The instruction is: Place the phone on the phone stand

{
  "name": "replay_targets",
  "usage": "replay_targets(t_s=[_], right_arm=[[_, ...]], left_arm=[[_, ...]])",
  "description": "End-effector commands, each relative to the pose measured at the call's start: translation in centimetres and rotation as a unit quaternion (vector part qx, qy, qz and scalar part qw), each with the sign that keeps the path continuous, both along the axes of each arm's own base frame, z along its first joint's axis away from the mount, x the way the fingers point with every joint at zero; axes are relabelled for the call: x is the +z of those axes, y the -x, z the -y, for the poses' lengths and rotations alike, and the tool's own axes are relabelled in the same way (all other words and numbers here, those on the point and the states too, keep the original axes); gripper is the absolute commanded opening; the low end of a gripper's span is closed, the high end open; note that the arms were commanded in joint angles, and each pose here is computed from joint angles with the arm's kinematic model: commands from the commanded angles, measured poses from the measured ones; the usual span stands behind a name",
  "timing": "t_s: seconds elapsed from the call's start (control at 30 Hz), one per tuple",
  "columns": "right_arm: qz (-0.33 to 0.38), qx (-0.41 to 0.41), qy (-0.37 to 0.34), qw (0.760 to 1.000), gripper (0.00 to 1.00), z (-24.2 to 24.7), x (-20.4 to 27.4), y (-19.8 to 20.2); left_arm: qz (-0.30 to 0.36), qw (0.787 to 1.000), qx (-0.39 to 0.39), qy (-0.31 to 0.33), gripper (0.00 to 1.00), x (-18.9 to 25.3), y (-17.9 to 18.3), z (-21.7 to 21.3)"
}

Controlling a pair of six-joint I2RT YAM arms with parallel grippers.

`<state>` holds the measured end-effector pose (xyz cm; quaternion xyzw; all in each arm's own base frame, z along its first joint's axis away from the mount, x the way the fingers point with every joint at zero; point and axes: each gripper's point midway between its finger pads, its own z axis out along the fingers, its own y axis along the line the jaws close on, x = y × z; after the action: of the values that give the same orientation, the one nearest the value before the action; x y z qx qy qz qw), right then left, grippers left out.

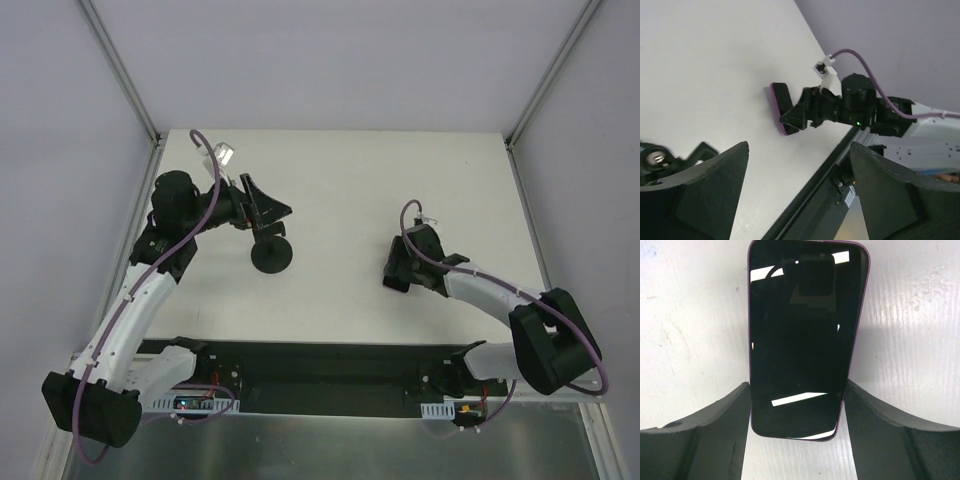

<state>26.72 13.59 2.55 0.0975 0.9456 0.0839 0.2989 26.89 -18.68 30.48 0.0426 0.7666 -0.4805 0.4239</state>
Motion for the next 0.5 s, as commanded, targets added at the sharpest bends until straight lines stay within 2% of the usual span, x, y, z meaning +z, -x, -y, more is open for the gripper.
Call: replay_targets(t_s=[0.0,0.07,0.13,0.2,0.23,0.3,0.47], right_arm=[[0.08,0.017,-0.034,0.996,0.01,-0.8,3.3,-1.3],[0.104,0.02,-0.046,0.993,0.01,-0.9,4.2,-1.3],[0.119,0.02,-0.051,0.991,0.01,-0.7,4.7,-1.0],[0.139,0.018,-0.06,0.988,0.01,-0.6,5.5,-1.1],[0.15,0.019,-0.064,0.986,0.01,-0.6,5.9,-1.2],[0.166,0.024,-0.072,0.983,0.01,-0.6,6.2,-0.8],[0.217,0.042,-0.094,0.971,0.01,-0.6,7.5,-0.3]], left_arm=[[0.012,0.998,-0.065,-0.004,0.82,2.0,2.9,4.2],[0.011,0.997,-0.068,-0.025,0.83,1.2,2.7,5.6],[0.007,0.994,-0.102,-0.04,0.83,0.6,3.9,8.1],[-0.007,0.991,-0.12,-0.064,0.76,-0.9,3.9,10.1],[-0.004,0.987,-0.142,-0.07,0.75,-0.7,4.8,11.7],[-0.021,0.985,-0.133,-0.106,0.75,-2.8,3.9,13.2],[-0.073,0.979,-0.125,-0.143,0.85,-6.6,2.0,16.4]])
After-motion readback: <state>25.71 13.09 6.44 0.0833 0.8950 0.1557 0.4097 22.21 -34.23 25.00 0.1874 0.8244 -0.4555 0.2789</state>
